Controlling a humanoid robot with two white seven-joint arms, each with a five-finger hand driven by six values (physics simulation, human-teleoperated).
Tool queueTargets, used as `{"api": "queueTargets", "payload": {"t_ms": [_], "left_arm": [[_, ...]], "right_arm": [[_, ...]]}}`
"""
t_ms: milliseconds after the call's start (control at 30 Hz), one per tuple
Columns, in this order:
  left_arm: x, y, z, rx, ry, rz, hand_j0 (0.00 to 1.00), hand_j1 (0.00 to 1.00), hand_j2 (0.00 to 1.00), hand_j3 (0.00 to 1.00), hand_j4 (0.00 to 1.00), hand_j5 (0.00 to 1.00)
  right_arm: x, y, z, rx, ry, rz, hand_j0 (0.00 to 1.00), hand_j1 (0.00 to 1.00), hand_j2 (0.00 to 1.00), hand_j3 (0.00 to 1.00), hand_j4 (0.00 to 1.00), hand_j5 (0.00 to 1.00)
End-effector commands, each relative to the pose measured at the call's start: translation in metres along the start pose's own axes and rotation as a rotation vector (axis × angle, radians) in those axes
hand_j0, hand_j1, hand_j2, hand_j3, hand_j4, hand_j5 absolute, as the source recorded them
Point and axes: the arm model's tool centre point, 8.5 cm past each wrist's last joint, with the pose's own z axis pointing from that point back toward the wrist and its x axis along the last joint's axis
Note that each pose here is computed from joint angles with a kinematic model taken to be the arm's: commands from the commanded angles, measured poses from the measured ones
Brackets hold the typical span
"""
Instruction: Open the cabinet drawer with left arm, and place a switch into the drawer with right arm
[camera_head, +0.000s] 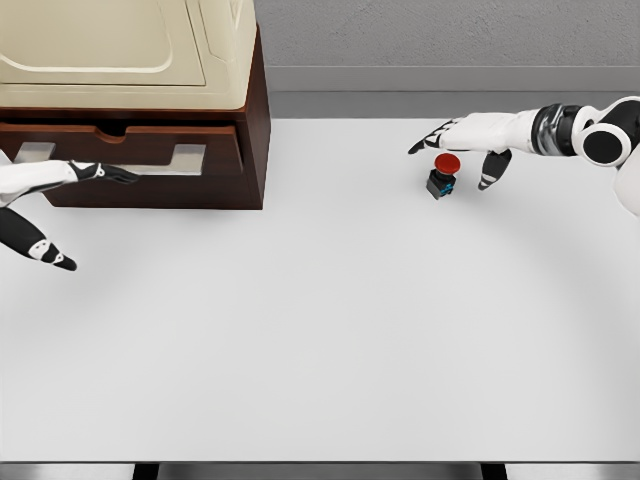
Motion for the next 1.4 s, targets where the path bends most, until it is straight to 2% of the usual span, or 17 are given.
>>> {"api": "queueTargets", "payload": {"t_ms": [0, 267, 467, 667, 767, 833, 1067, 1367], "left_arm": [[0.001, 0.001, 0.003, 0.0, -0.005, -0.01, 1.0, 1.0, 1.0, 1.0, 1.0, 1.0], [0.002, -0.008, 0.009, -0.032, -0.02, -0.035, 1.0, 1.0, 1.0, 1.0, 1.0, 1.0], [0.01, 0.005, 0.041, -0.002, -0.071, -0.017, 1.0, 1.0, 1.0, 1.0, 1.0, 1.0], [-0.004, 0.022, 0.05, 0.058, -0.022, -0.013, 1.0, 1.0, 1.0, 1.0, 1.0, 1.0], [-0.013, 0.019, 0.017, 0.072, -0.04, -0.015, 1.0, 1.0, 1.0, 1.0, 1.0, 1.0], [-0.012, 0.019, 0.01, 0.072, -0.042, -0.026, 1.0, 1.0, 1.0, 1.0, 1.0, 1.0], [-0.025, 0.02, 0.009, 0.086, -0.016, -0.005, 1.0, 1.0, 1.0, 1.0, 1.0, 1.0], [-0.028, 0.019, 0.01, 0.085, -0.005, -0.004, 1.0, 1.0, 1.0, 1.0, 1.0, 1.0]], "right_arm": [[-0.001, -0.001, 0.001, -0.005, 0.001, -0.005, 1.0, 1.0, 1.0, 1.0, 1.0, 1.0], [-0.001, 0.0, 0.001, -0.005, 0.001, -0.007, 1.0, 1.0, 1.0, 1.0, 1.0, 1.0], [0.0, 0.0, 0.001, -0.005, 0.0, -0.006, 1.0, 1.0, 1.0, 1.0, 1.0, 1.0], [0.0, 0.0, 0.0, -0.004, 0.0, -0.005, 1.0, 1.0, 1.0, 1.0, 1.0, 1.0], [0.0, -0.001, 0.001, -0.005, 0.0, -0.004, 1.0, 1.0, 1.0, 1.0, 1.0, 1.0], [0.0, -0.001, 0.001, -0.007, 0.001, -0.005, 1.0, 1.0, 1.0, 1.0, 1.0, 1.0], [0.0, -0.003, 0.002, -0.012, 0.0, -0.003, 1.0, 1.0, 1.0, 1.0, 1.0, 1.0], [0.0, -0.004, 0.002, -0.017, -0.002, -0.004, 1.0, 1.0, 1.0, 1.0, 1.0, 1.0]]}}
